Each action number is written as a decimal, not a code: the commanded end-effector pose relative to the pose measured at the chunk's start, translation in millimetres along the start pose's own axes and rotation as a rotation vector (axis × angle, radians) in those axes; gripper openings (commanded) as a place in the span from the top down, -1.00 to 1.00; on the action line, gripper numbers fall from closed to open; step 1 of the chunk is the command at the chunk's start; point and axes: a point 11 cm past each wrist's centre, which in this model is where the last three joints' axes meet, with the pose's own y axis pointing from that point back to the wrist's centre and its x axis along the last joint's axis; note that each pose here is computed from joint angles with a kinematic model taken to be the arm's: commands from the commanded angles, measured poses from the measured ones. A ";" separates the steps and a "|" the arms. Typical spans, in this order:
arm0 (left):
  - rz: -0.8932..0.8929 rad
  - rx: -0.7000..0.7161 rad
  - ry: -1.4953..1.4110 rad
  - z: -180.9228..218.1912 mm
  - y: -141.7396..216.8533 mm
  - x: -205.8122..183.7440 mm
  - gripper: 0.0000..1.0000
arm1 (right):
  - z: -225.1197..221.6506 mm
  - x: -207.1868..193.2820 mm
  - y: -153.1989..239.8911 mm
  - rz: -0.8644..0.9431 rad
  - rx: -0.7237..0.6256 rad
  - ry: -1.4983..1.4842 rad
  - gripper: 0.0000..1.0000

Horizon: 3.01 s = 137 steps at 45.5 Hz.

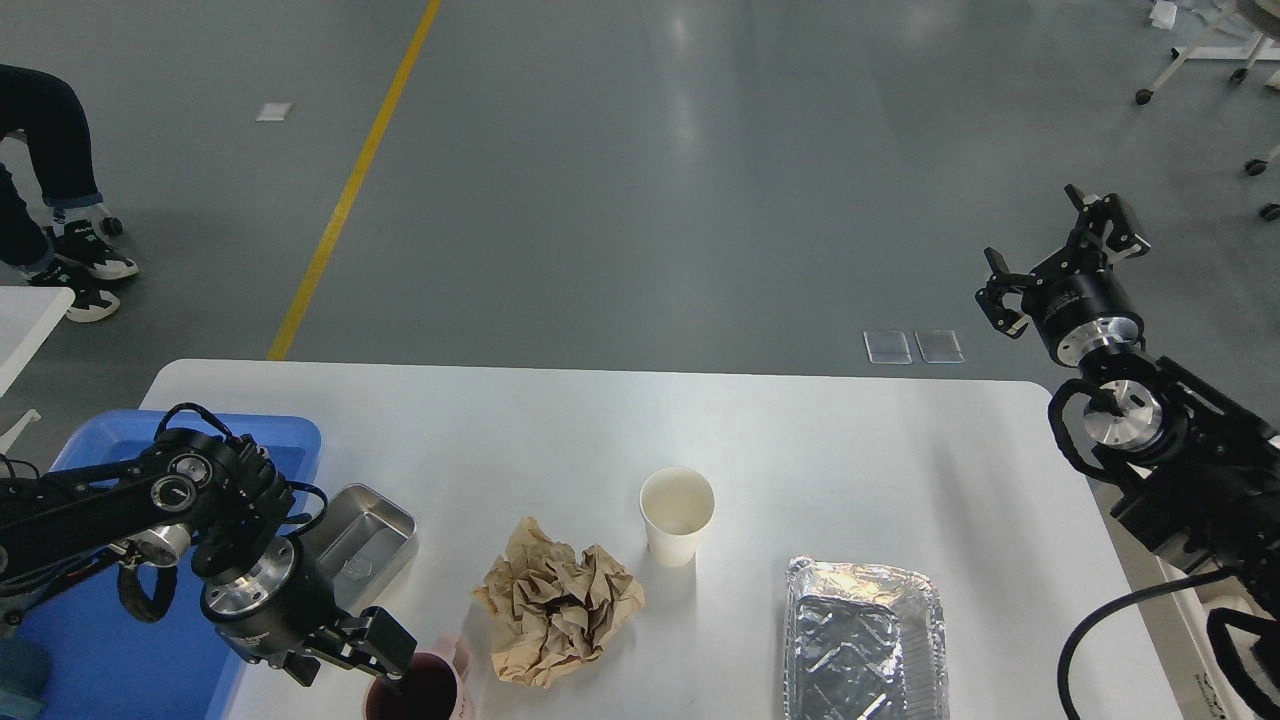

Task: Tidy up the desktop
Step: 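Reach the left gripper down to the pink mug, then close the left gripper on the pink mug and lift it, then carry the pink mug over the blue tray and lower it in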

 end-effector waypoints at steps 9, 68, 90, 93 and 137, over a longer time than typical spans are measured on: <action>-0.004 0.038 -0.056 9.1 -12.6 4.7 -0.98 | -6.3 5.7 1.5 0.010 0.008 0.008 -1.00; 0.075 0.216 -0.177 25.5 -22.2 25.1 1.00 | -11.9 17.6 6.6 0.027 0.012 0.021 -1.00; 0.220 0.104 -0.148 46.5 20.1 53.6 1.00 | -15.6 19.7 7.1 0.030 0.017 0.026 -1.00; 0.267 0.075 -0.123 45.6 34.8 60.8 1.00 | -15.6 19.7 7.1 0.030 0.017 0.026 -1.00; 0.838 -0.442 0.335 -74.8 195.3 60.1 1.00 | -25.2 17.2 4.2 0.024 0.031 0.033 -1.00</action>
